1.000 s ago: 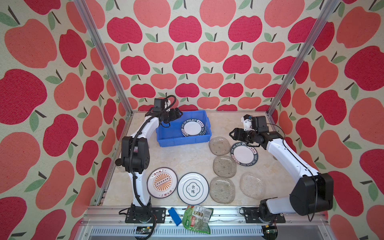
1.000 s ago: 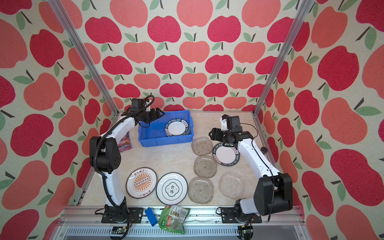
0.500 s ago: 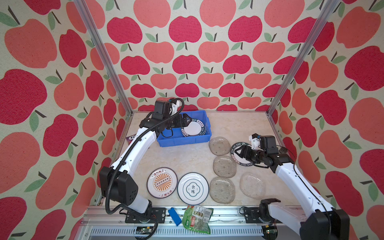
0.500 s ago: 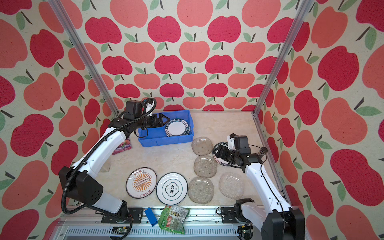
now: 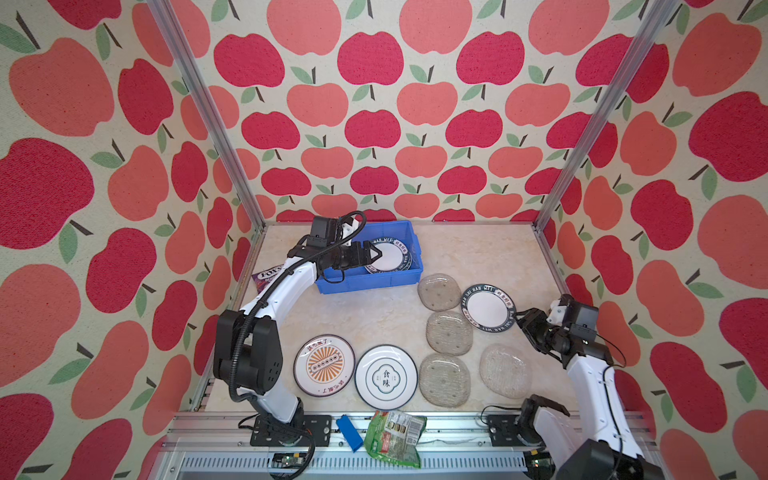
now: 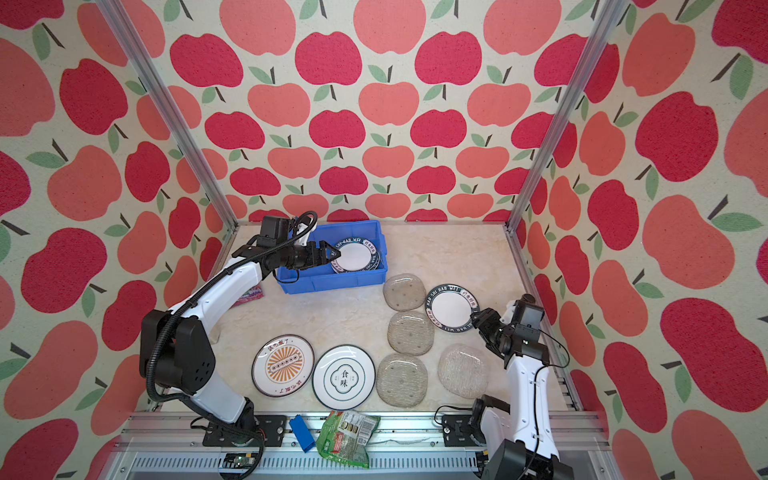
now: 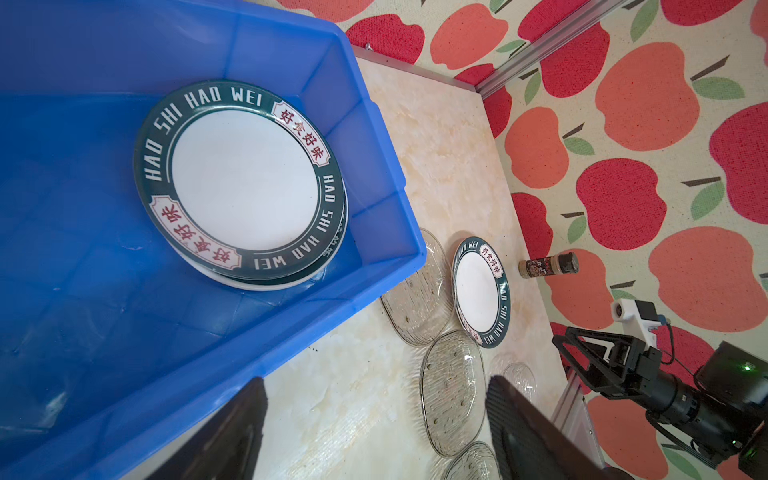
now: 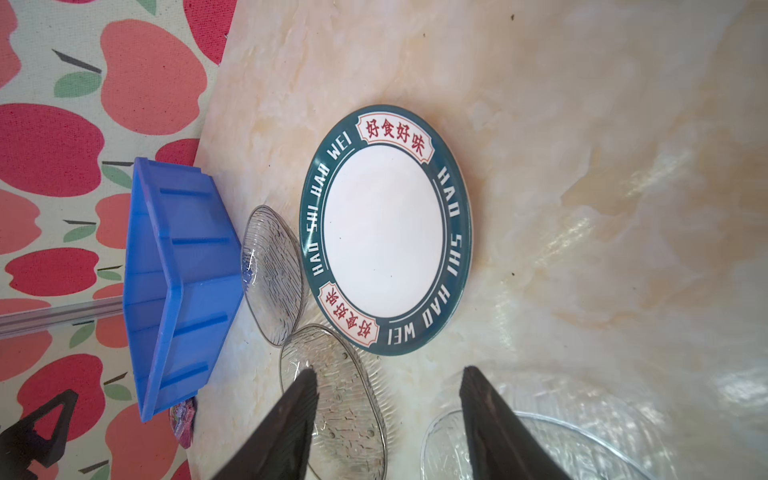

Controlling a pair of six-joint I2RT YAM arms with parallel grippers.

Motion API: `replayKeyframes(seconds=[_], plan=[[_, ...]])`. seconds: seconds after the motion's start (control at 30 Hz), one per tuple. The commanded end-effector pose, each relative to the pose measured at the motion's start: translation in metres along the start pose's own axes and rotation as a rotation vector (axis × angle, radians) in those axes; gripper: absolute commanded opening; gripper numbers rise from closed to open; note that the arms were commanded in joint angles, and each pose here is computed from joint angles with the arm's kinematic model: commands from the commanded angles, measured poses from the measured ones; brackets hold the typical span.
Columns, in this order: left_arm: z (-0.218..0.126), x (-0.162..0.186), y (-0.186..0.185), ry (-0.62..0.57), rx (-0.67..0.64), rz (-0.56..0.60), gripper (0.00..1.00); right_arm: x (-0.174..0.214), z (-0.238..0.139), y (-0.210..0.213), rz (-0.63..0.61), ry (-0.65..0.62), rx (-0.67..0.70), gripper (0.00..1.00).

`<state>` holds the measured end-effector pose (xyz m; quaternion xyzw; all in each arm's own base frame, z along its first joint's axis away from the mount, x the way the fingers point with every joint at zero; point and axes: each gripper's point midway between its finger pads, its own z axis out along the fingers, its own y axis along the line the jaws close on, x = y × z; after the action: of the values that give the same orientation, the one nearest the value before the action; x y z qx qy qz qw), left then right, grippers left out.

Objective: Place the plates into the plastic bin on the countertop
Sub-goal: 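Open the left gripper in the bin while the right gripper reaches for another plate, then grip the green-rimmed plate's rim with the right gripper and lift it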

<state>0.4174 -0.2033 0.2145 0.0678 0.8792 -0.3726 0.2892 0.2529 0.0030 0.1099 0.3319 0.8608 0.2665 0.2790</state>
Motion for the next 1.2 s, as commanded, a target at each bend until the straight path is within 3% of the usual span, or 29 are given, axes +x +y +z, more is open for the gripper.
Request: replayKeyframes(seconds=[0.0, 0.37, 1.17], plan=[[-0.001, -0.011, -0.005, -0.037, 0.054, 0.006, 0.85, 0.001, 0.01, -0.011, 0.037, 0.017, -0.003, 0.57], [0.002, -0.017, 0.007, -0.056, 0.055, -0.015, 0.85, -0.006, 0.042, -0.028, 0.078, 0.034, 0.01, 0.45], [0.014, -0.014, 0.023, -0.046, 0.057, -0.061, 0.83, -0.008, 0.097, -0.048, 0.144, 0.082, -0.036, 0.43]])
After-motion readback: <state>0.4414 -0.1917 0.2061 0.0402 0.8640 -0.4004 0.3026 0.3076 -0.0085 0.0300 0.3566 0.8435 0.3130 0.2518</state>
